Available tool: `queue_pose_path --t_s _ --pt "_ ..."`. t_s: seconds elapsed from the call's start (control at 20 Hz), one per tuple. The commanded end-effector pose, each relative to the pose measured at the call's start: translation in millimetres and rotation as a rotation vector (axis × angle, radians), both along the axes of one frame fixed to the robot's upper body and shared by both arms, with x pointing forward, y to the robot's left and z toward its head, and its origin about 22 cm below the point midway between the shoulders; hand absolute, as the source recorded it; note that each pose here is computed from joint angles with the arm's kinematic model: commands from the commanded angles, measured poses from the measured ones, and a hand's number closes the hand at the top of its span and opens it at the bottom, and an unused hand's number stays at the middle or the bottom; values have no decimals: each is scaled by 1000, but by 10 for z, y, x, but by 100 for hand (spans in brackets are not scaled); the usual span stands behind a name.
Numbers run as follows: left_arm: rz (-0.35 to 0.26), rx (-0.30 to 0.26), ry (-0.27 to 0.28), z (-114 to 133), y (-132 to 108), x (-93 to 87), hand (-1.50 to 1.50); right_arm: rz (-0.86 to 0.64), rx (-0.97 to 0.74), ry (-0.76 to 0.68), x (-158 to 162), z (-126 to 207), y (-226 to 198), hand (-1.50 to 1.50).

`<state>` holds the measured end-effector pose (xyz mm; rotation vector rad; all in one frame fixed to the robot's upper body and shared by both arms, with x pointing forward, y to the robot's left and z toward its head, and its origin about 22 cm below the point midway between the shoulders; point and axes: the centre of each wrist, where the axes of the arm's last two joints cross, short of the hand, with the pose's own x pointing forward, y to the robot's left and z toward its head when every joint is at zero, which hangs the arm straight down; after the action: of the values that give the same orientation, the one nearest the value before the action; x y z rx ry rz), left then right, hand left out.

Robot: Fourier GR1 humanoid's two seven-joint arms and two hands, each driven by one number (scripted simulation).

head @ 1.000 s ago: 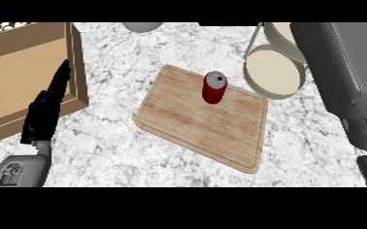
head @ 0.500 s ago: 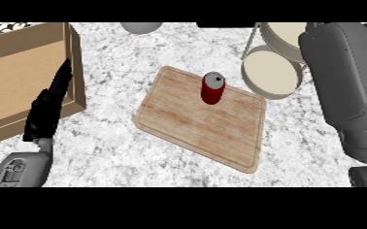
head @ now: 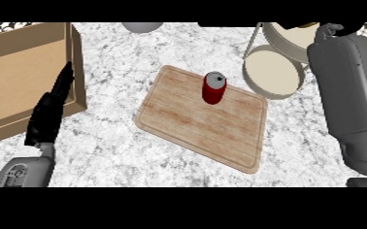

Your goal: Pick the squash from the cutting board and place it in the tiered basket

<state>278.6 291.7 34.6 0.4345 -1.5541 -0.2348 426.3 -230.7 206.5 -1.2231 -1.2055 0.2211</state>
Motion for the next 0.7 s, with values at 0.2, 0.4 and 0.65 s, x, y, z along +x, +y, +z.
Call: queue_pose_path --t_s 0.2,0.4,0.65 --pt "19 6 15 84 69 -66 0 -92 6 -183 -329 378 -321 -150" --pt "1 -17 32 -59 41 -100 0 -152 132 -201 -607 689 -425 -150" --pt "28 -14 33 -108 282 -168 0 -166 202 -136 -1204 540 -718 -150"
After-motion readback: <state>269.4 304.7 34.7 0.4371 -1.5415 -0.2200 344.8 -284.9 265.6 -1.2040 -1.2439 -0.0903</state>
